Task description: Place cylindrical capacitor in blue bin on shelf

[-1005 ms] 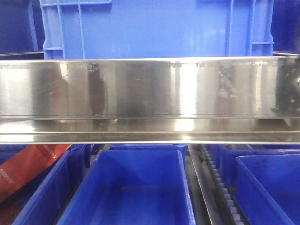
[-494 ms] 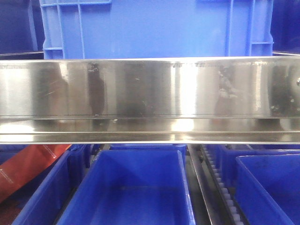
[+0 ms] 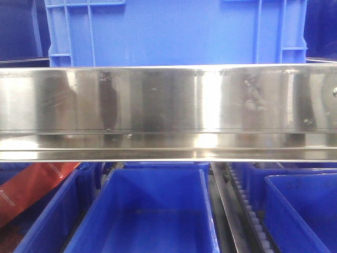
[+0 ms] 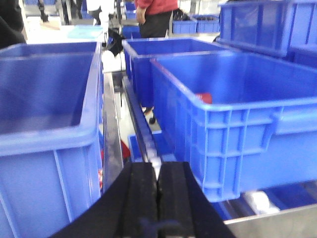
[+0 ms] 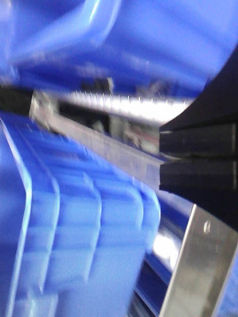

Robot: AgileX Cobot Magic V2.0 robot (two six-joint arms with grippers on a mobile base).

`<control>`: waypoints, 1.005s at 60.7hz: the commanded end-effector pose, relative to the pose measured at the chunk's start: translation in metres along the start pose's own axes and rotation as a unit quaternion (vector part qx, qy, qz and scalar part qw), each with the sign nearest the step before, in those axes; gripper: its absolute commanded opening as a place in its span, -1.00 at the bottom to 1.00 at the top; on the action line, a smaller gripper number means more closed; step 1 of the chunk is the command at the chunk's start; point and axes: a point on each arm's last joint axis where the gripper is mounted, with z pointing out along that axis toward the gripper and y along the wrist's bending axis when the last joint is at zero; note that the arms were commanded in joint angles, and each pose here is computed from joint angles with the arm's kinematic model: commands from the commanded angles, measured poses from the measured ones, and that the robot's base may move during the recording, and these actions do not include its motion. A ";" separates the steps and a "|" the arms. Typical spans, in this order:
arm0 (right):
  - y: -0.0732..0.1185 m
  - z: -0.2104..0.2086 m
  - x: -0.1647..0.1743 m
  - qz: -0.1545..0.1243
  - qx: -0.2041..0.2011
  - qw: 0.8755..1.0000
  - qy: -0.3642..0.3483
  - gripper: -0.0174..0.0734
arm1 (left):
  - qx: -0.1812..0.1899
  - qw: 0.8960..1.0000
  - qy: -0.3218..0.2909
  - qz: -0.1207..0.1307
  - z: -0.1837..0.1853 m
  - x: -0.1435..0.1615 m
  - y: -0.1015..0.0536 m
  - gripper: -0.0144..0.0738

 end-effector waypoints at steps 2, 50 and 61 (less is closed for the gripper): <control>-0.005 -0.014 0.003 0.000 0.036 0.999 -0.035 -0.96 | -0.001 1.000 0.003 -0.005 0.004 0.004 0.000 -0.88; -0.007 -0.023 0.001 -0.012 0.046 0.997 -0.064 -0.96 | -0.001 1.000 0.003 -0.005 0.005 0.004 0.000 -0.88; -0.007 -0.023 0.001 -0.012 0.046 0.997 -0.064 -0.96 | -0.026 1.000 0.003 0.003 0.004 0.007 0.003 -0.88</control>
